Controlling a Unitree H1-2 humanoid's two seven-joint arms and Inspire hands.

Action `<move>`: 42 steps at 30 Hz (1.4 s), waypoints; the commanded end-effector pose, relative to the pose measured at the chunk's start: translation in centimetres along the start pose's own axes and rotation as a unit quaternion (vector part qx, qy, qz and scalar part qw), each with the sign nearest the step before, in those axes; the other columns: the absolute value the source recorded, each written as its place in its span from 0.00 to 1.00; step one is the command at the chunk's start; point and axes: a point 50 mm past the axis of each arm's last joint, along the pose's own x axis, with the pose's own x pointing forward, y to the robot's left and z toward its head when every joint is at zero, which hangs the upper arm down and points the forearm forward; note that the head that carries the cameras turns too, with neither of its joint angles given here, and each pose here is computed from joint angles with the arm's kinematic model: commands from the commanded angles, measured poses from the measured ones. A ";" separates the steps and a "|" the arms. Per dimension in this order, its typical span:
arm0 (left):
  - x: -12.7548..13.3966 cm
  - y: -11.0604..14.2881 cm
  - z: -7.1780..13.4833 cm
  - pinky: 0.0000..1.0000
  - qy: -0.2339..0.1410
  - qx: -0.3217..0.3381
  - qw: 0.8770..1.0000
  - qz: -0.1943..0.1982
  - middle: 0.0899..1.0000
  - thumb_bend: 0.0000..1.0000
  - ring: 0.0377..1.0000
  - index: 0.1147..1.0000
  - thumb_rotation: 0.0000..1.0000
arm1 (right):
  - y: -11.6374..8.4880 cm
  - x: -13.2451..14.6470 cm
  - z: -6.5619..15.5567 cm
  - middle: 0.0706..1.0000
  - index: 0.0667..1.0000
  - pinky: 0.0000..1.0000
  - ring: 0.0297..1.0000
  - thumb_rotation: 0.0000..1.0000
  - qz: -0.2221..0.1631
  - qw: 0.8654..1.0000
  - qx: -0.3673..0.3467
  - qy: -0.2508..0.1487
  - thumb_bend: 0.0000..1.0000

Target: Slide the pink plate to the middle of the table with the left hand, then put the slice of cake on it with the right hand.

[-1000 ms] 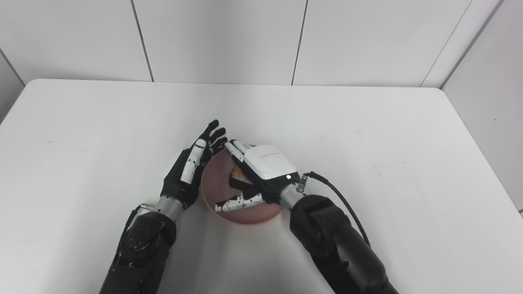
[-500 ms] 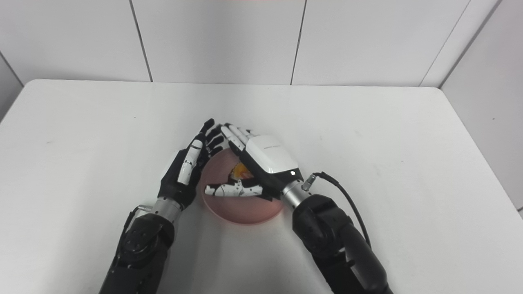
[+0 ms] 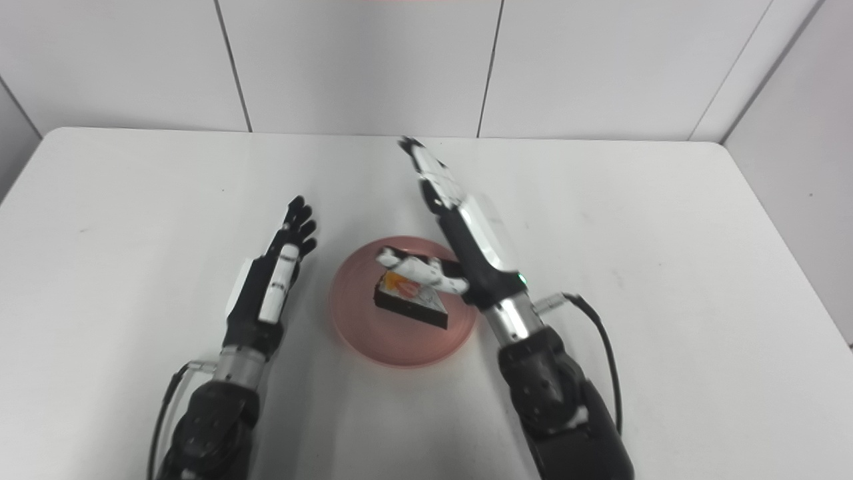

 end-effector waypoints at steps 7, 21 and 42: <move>-5.1 0.6 -1.5 0.98 0.052 0.015 0.999 -0.007 1.00 0.46 1.00 1.00 1.00 | 0.9 -6.6 -2.3 1.00 1.00 1.00 1.00 1.00 -0.037 0.969 0.195 0.149 0.27; -6.1 1.9 -2.1 1.00 0.071 0.024 0.997 -0.007 1.00 0.46 1.00 1.00 1.00 | 1.6 -6.3 -4.0 0.95 0.95 0.94 0.95 1.00 -0.073 0.953 0.256 0.146 0.23; -5.2 2.6 -2.8 0.96 0.063 0.027 0.998 -0.010 1.00 0.48 0.99 0.98 1.00 | 1.0 -6.0 -5.5 0.93 0.93 0.95 0.94 1.00 -0.074 0.952 0.252 0.155 0.24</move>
